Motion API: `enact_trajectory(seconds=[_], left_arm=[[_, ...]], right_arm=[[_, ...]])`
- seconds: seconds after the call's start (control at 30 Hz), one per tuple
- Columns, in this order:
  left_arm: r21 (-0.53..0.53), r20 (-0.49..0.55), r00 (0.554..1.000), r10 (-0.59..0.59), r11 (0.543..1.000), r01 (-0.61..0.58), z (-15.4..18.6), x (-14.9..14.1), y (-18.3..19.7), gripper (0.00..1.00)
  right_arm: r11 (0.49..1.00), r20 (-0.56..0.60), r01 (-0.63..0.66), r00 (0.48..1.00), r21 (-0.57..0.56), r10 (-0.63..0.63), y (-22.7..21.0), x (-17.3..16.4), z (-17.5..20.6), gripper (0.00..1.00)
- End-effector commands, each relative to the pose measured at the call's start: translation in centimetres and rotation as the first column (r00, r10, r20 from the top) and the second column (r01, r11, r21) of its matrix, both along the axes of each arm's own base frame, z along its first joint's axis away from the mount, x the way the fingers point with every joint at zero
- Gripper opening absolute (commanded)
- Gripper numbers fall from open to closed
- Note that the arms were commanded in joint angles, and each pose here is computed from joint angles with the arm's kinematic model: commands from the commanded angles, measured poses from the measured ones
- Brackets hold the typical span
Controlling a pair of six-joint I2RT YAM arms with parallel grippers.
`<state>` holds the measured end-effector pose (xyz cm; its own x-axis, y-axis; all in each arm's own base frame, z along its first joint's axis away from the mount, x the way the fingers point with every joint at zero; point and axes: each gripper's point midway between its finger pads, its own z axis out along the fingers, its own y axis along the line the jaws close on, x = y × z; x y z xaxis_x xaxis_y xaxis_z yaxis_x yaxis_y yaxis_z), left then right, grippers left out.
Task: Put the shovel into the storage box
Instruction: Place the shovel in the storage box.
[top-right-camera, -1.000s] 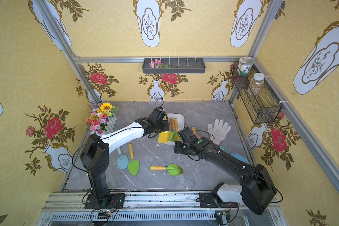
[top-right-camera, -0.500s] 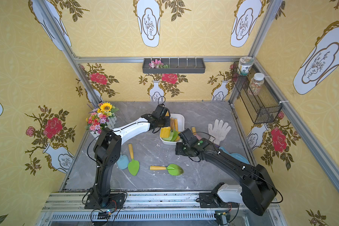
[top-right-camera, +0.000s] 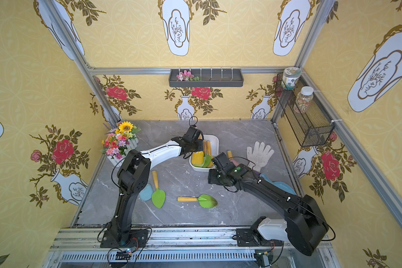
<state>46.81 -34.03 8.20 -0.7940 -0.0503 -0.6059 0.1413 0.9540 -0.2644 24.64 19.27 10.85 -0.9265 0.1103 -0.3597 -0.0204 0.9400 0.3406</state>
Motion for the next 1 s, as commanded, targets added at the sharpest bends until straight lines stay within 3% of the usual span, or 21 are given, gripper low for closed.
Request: enact_trajectory(seconds=[0.0, 0.2, 0.37, 0.97], left_arm=[[0.006, 0.026, 1.0, 0.011, 1.0, -0.011, -0.3, 0.6, 0.1, 0.26], [0.014, 0.019, 1.0, 0.009, 1.0, -0.01, -0.7, 0.5, 0.2, 0.3], [0.016, 0.014, 1.0, 0.006, 1.0, -0.006, -0.5, 0.2, 0.3, 0.44], [-0.084, 0.024, 0.999, -0.042, 0.995, 0.044, 4.3, -3.8, 0.4, 0.46]], right_arm=[[1.0, -0.001, 0.005, 1.0, -0.01, -0.005, -0.3, -0.1, -0.1, 0.68], [1.0, 0.001, 0.007, 1.0, -0.01, -0.007, -0.3, -0.1, 0.0, 0.68], [1.0, -0.002, 0.009, 1.0, -0.011, -0.009, -0.4, -0.1, 0.0, 0.68], [1.0, 0.027, -0.004, 1.0, -0.017, 0.004, -0.1, 0.8, 1.3, 0.69]])
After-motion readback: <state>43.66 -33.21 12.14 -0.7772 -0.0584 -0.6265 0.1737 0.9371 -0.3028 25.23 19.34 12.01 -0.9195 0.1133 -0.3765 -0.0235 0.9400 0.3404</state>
